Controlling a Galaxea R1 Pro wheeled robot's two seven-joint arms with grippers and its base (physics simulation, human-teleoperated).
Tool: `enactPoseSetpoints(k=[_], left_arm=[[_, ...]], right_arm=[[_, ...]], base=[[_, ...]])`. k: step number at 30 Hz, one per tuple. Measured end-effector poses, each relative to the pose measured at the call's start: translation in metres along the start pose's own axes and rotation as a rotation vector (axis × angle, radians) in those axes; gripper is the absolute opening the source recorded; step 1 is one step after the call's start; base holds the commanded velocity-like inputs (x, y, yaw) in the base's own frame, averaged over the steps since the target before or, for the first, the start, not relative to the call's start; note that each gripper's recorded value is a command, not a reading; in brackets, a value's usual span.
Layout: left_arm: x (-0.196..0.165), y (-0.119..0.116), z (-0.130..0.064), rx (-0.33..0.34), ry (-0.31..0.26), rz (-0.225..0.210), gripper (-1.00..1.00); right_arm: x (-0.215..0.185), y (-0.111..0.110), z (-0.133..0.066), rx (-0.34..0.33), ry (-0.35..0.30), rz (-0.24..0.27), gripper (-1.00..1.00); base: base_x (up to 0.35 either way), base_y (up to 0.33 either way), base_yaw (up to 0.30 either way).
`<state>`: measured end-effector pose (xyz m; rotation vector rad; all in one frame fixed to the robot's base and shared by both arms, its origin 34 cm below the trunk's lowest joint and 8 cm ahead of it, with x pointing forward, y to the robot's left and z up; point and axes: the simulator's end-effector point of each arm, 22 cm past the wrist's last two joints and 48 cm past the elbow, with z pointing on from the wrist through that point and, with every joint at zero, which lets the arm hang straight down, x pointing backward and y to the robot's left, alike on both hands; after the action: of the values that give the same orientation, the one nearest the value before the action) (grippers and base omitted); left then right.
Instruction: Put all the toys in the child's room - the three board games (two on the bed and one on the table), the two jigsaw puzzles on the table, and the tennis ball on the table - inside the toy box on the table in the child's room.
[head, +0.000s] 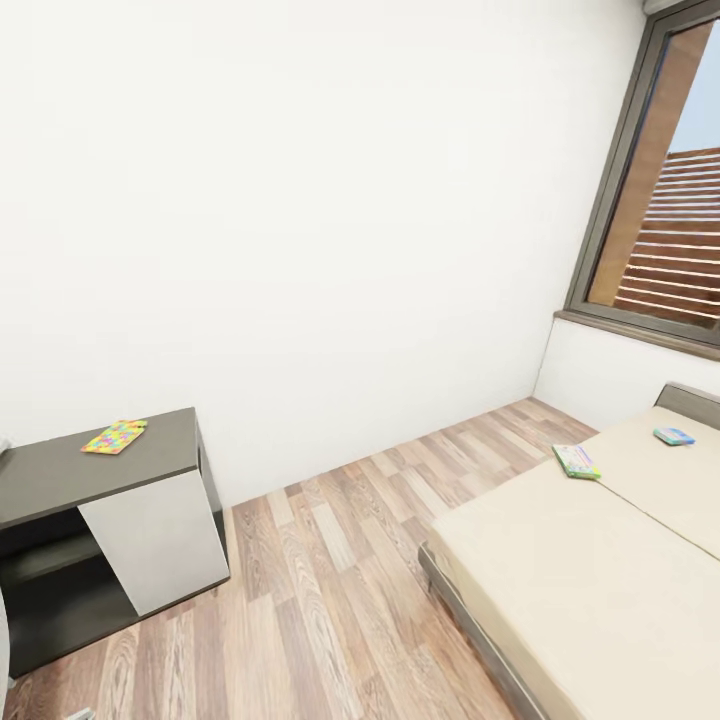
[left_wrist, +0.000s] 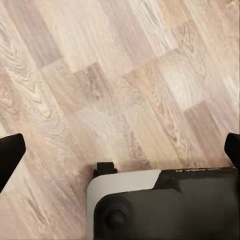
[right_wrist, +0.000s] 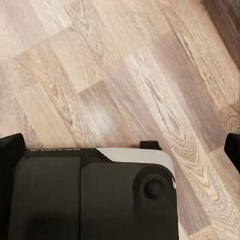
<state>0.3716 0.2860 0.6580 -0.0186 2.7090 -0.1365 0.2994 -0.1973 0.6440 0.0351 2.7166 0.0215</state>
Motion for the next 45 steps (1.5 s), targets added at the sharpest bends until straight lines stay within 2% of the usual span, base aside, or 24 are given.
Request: enactPoseSetpoints(k=[2,4,6,9,14,16,24,28,32,37,45], left_arm=[[-0.023,-0.009,0.001,0.057,0.009,-0.002,1.0],[-0.055,-0.007,-0.003,0.088,0.004,0.004,1.0],[-0.079,-0.002,-0.008,0.096,-0.011,0.011,1.0],[-0.104,0.0,-0.015,0.105,-0.018,0.018,1.0],[-0.143,-0.007,-0.029,0.122,-0.025,0.017,1.0],[-0.175,-0.014,-0.044,0.134,-0.05,0.015,1.0],[-0.253,-0.016,-0.092,0.137,-0.15,-0.01,1.0],[-0.295,-0.021,-0.126,0.144,-0.215,-0.006,1.0],[-0.315,-0.026,-0.146,0.147,-0.248,0.003,1.0],[-0.317,-0.038,-0.147,0.164,-0.249,-0.001,1.0],[-0.325,-0.061,-0.152,0.204,-0.272,-0.002,1.0]], right_arm=[[-0.025,0.004,0.003,-0.004,-0.002,0.002,1.0],[-0.072,0.006,0.003,-0.005,-0.043,0.007,1.0],[-0.111,0.009,-0.002,-0.008,-0.083,0.014,1.0],[-0.15,0.011,-0.012,-0.012,-0.101,0.019,1.0],[-0.187,0.011,-0.029,-0.013,-0.101,0.024,1.0],[-0.21,0.01,-0.04,-0.012,-0.117,0.027,1.0],[-0.275,0.004,-0.079,-0.015,-0.183,0.041,1.0],[-0.322,0.002,-0.113,-0.02,-0.252,0.047,1.0],[-0.346,0.002,-0.134,-0.027,-0.299,0.049,1.0],[-0.356,0.004,-0.144,-0.032,-0.323,0.047,1.0],[-0.362,0.023,-0.151,-0.057,-0.342,0.005,1.0]], base=[[0.0,0.0,0.0],[0.0,0.0,0.0],[0.0,0.0,0.0],[0.0,0.0,0.0],[0.0,0.0,0.0],[0.0,0.0,0.0],[0.0,0.0,0.0],[0.0,0.0,0.0],[0.0,0.0,0.0],[0.0,0.0,0.0],[0.0,0.0,0.0]])
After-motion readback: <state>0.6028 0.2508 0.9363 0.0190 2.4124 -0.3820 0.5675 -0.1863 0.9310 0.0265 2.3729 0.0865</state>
